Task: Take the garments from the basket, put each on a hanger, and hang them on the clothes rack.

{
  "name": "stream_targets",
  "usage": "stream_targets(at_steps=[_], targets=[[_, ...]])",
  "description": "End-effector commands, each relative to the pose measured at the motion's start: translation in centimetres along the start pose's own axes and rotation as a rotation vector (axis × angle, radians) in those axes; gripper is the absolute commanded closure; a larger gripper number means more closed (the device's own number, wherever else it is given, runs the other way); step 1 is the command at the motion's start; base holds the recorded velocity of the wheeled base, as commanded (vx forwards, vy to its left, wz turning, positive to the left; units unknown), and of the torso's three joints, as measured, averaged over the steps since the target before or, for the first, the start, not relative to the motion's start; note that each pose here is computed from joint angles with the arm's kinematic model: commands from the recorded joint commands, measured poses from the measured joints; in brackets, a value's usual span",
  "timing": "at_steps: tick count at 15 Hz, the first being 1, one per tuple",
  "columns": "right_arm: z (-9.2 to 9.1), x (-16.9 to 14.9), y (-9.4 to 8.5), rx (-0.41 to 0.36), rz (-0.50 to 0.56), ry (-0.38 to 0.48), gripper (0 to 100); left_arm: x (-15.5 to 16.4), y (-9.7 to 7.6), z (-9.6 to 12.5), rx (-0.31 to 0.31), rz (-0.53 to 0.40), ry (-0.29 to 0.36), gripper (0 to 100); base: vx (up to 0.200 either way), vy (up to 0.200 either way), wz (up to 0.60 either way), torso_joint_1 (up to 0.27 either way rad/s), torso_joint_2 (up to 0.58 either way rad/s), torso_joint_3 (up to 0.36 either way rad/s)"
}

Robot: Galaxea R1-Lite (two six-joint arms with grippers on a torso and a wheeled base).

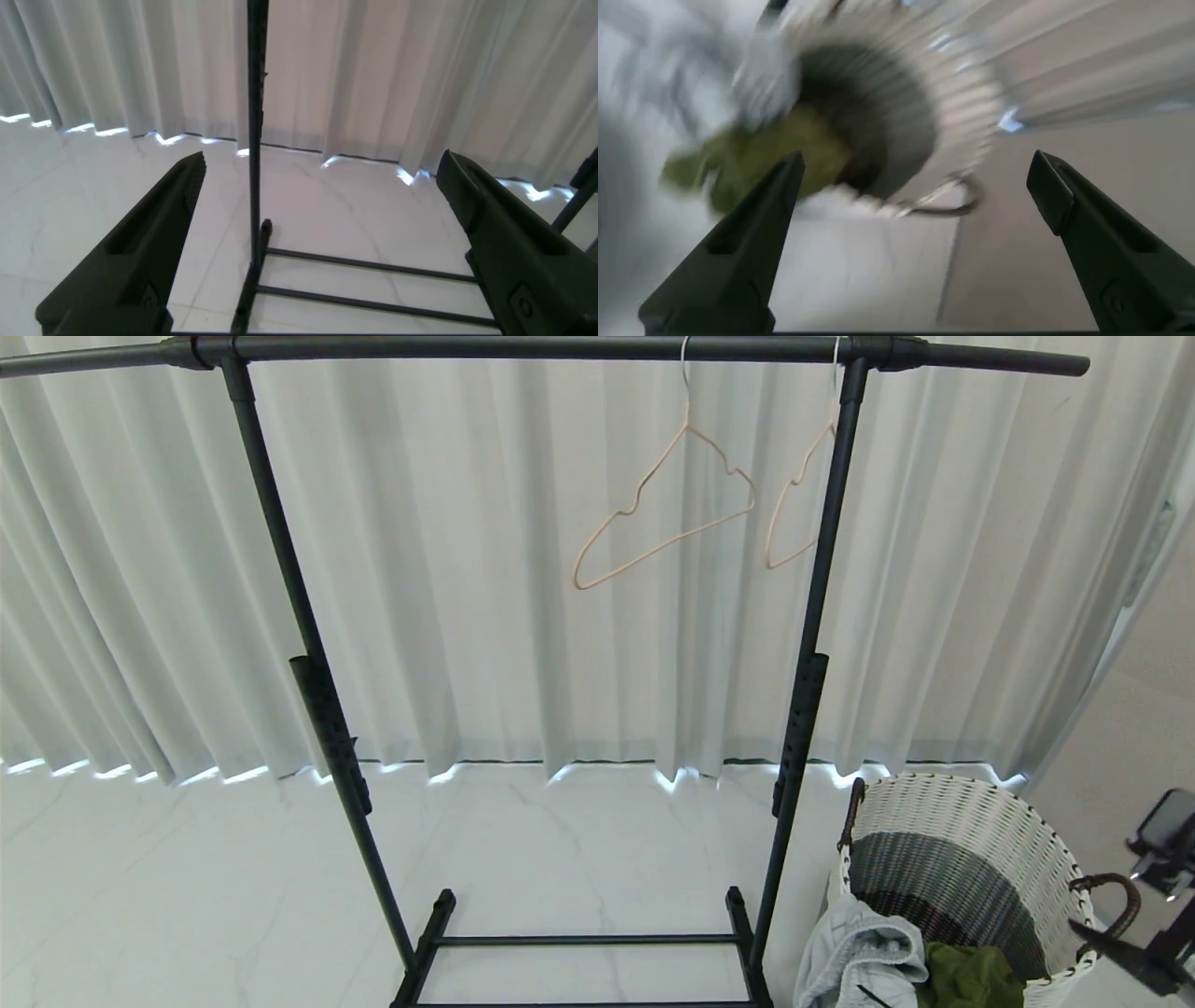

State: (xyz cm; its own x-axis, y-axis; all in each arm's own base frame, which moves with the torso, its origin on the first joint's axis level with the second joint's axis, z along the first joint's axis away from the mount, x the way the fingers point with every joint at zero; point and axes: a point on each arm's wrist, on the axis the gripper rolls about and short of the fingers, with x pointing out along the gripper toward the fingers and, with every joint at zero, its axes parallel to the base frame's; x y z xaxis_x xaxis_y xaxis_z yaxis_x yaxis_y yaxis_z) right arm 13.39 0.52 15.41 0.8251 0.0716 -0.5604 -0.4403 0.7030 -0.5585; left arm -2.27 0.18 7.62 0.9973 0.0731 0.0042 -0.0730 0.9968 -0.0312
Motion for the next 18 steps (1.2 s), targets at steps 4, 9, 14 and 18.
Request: stream_targets(at_steps=[4,9,14,18], targets=[[-5.5,5.4,5.3,-0.071,0.365,0.326,0,0.0,0.0,0.0,0.000,0.000,-0.002,0,0.000,0.000,0.00,0.000,0.00,0.000],[-7.1,9.3,6.8,-0.062,0.380,0.324,0,0.0,0.0,0.0,0.000,0.000,-0.002,0,0.000,0.000,0.00,0.000,0.00,0.000],[-6.5,13.0,5.8,0.060,0.349,0.332,0,0.0,0.0,0.0,0.000,0.000,0.000,0,0.000,0.000,0.00,0.000,0.00,0.000],[-6.4,13.4,5.5,0.068,0.304,0.298,0,0.0,0.0,0.0,0.000,0.000,0.000,0,0.000,0.000,0.00,0.000,0.00,0.000]])
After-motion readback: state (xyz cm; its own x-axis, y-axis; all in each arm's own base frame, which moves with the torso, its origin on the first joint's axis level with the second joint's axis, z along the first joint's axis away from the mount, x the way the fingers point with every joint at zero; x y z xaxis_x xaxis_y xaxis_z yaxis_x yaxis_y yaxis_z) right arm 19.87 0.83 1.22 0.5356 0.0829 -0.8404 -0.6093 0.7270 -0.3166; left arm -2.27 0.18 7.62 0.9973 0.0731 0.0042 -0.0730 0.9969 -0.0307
